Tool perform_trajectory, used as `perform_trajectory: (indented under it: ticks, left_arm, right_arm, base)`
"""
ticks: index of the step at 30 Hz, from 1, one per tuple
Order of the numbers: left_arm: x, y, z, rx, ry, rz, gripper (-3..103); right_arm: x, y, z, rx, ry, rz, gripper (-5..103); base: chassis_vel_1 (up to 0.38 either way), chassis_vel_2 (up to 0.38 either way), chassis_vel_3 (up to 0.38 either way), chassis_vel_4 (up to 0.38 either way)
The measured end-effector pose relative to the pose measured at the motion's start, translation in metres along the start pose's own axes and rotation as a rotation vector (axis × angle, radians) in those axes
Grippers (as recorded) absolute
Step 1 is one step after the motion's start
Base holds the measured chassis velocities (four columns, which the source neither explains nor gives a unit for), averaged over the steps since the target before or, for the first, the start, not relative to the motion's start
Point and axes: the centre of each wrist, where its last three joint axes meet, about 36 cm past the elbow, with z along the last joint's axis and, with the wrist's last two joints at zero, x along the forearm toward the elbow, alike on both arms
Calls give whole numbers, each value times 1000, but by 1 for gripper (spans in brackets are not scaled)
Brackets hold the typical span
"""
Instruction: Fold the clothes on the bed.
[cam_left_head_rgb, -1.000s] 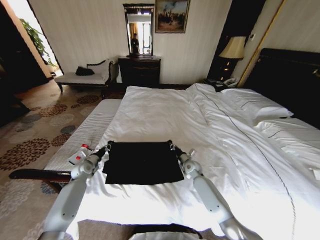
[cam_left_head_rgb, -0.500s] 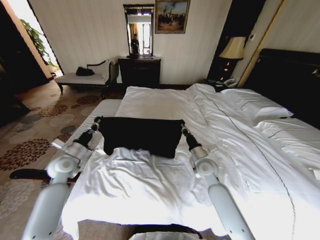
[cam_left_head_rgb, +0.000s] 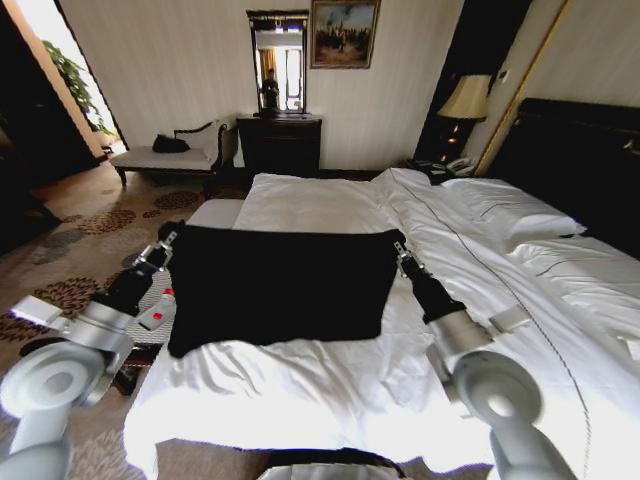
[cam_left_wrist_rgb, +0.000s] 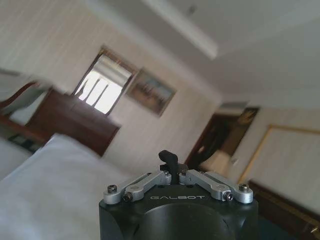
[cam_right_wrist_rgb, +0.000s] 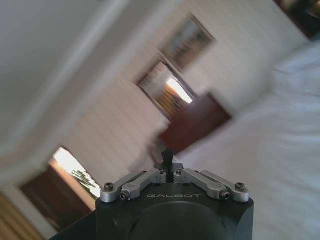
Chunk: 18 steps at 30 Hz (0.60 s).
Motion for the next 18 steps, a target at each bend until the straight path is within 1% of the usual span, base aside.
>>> perform_trajectory:
  ticks: [1, 2, 3, 4, 6, 7, 8, 9, 10, 12, 13, 15, 18]
  left_arm:
    - [-13, 22, 12, 3, 41, -49, 2]
    - [-25, 39, 24, 6, 76, -83, 2]
    - [-25, 39, 24, 6, 76, -83, 2]
    - [-42, 62, 43, 6, 125, -120, 2]
    - [-69, 95, 77, -2, 197, -166, 2]
    - [-83, 112, 97, -2, 238, -189, 2]
    - [-83, 112, 97, -2, 238, -189, 2]
    - [-98, 128, 116, -6, 269, -212, 2]
    - [-108, 136, 126, -7, 281, -218, 2]
    - [-138, 153, 139, -2, 281, -230, 2]
    - [-138, 153, 139, -2, 281, -230, 2]
    - [-157, 163, 141, 8, 263, -228, 2]
    - [-182, 172, 137, 47, 211, -185, 2]
  right_arm:
    - [-23, -18, 8, 28, 69, 74, 1]
    - [-42, -34, 15, 45, 108, 115, 1]
    - [-42, -34, 15, 45, 108, 115, 1]
    - [-67, -57, 29, 63, 150, 162, 1]
    - [-107, -86, 58, 74, 213, 207, 1]
    - [-125, -94, 71, 75, 238, 213, 1]
    - [-125, -94, 71, 75, 238, 213, 1]
    - [-147, -101, 85, 77, 257, 215, 1]
    - [-161, -104, 93, 83, 267, 214, 1]
    - [-201, -111, 109, 101, 276, 205, 1]
    - [-201, -111, 109, 101, 276, 205, 1]
    - [-226, -112, 112, 117, 257, 187, 1]
    - [-256, -112, 114, 128, 213, 164, 1]
  base:
    - [0, 0, 0, 0]
    - [0, 0, 0, 0]
    - [0, 0, 0, 0]
    - [0, 0, 0, 0]
    - [0, 0, 0, 0]
    - [0, 0, 0, 0]
    - [0, 0, 0, 0]
    - [0, 0, 0, 0]
    - [0, 0, 0, 0]
    - [0, 0, 0, 0]
    - [0, 0, 0, 0]
    - [0, 0, 0, 0]
    - [0, 0, 0, 0]
